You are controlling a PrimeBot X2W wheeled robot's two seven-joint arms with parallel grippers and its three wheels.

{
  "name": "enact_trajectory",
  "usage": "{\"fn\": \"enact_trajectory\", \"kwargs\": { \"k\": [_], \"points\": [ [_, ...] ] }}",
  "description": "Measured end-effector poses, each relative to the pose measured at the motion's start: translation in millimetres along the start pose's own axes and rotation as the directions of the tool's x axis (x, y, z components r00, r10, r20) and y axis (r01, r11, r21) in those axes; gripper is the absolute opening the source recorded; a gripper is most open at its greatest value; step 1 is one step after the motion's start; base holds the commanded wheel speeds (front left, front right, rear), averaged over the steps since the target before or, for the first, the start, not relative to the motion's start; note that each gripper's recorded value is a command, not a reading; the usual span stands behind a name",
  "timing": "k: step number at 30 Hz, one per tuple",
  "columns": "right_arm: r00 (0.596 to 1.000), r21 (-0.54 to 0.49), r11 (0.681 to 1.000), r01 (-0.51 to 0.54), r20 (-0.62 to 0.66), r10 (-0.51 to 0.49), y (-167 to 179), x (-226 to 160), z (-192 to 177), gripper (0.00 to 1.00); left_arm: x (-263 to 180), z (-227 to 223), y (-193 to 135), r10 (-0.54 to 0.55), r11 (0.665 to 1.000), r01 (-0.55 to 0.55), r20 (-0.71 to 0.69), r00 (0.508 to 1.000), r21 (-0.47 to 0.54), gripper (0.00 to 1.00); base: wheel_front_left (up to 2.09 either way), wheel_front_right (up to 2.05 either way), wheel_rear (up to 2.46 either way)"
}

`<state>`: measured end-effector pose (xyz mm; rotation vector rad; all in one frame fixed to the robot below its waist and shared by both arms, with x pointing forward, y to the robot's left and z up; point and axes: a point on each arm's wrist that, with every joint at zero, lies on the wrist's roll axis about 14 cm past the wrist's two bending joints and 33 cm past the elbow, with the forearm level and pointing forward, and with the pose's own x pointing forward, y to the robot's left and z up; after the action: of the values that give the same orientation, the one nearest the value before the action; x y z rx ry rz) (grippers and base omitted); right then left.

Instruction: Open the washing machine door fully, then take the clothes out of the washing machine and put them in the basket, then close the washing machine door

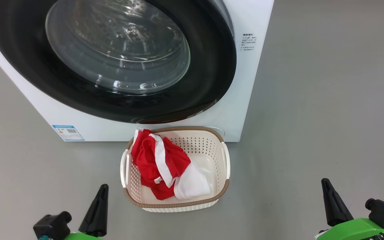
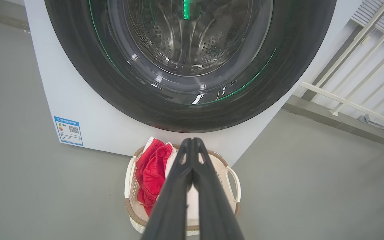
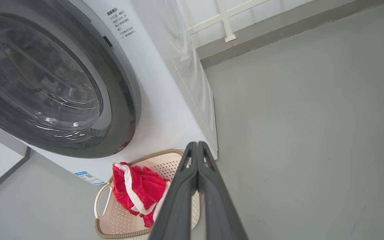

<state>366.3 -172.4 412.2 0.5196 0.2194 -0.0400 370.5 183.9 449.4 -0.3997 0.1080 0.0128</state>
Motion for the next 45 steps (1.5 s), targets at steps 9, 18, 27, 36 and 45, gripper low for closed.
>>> {"fn": "enact_trajectory", "kwargs": {
  "k": [9,18,27,36,45],
  "points": [
    [1.000,0.080,0.997,0.015,0.003,-0.015,-2,-1,3,0.00,0,1,1,0.013,0.996,-0.013,0.000,1.000,-0.091,0.00,0.00,0.00,0.00],
    [1.000,0.178,0.984,0.027,0.008,-0.029,-4,-3,7,0.00,1,3,2,0.025,0.980,-0.026,-0.005,1.000,-0.196,0.00,0.00,0.00,0.00],
    [0.999,0.260,0.965,0.034,0.008,-0.038,-5,-4,11,0.00,2,5,2,0.032,0.957,-0.033,-0.008,0.999,-0.288,0.00,0.00,0.00,0.00],
    [0.999,0.335,0.941,0.038,0.008,-0.044,-6,-5,14,0.00,2,8,2,0.037,0.926,-0.039,-0.011,0.999,-0.375,0.00,0.00,0.00,0.00],
    [0.998,0.417,0.908,0.043,0.016,-0.054,-9,-6,19,0.00,3,10,3,0.041,0.892,-0.042,-0.011,0.999,-0.451,0.00,0.00,0.00,0.00]
  ]
}}
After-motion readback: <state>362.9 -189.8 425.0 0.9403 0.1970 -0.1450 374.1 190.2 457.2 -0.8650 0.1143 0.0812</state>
